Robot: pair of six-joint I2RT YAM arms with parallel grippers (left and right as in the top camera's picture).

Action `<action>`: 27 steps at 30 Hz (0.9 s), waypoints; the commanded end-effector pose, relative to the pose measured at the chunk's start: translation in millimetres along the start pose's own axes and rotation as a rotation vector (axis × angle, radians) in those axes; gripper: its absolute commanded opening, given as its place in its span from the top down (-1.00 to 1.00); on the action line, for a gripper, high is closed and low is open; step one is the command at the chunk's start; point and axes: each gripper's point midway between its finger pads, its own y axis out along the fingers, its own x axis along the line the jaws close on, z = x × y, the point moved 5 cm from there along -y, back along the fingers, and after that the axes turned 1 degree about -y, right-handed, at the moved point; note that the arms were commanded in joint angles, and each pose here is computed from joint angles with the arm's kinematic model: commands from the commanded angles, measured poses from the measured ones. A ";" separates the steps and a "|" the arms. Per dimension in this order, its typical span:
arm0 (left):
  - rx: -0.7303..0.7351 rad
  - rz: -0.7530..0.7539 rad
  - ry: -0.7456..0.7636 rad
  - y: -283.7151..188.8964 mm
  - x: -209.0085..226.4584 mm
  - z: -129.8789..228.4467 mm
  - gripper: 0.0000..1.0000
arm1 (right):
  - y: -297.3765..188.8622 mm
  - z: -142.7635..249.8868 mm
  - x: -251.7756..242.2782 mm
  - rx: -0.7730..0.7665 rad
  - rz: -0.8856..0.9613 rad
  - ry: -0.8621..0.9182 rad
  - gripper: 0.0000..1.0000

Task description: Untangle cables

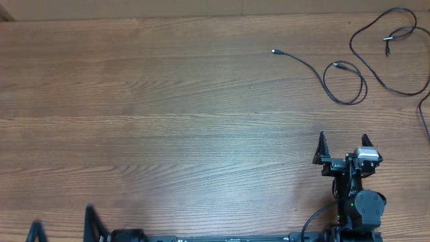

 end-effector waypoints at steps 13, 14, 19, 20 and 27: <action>0.084 0.027 -0.111 130.6 -3.7 126.5 -0.99 | 0.1 2.7 4.1 0.000 -0.022 -0.002 -1.00; 0.078 0.029 -0.112 135.4 -3.0 133.3 -0.99 | 0.1 2.7 4.1 0.000 -0.022 -0.002 -1.00; 0.070 0.052 -0.114 151.2 -0.9 164.3 -0.99 | 0.1 2.7 4.1 0.000 -0.022 -0.002 -1.00; 0.073 0.060 -0.115 153.5 -0.8 170.8 -0.99 | 0.1 2.7 4.1 0.000 -0.022 -0.002 -1.00; 0.115 0.056 -0.107 162.6 7.3 213.3 -0.99 | 0.1 2.8 4.1 0.000 -0.022 -0.002 -1.00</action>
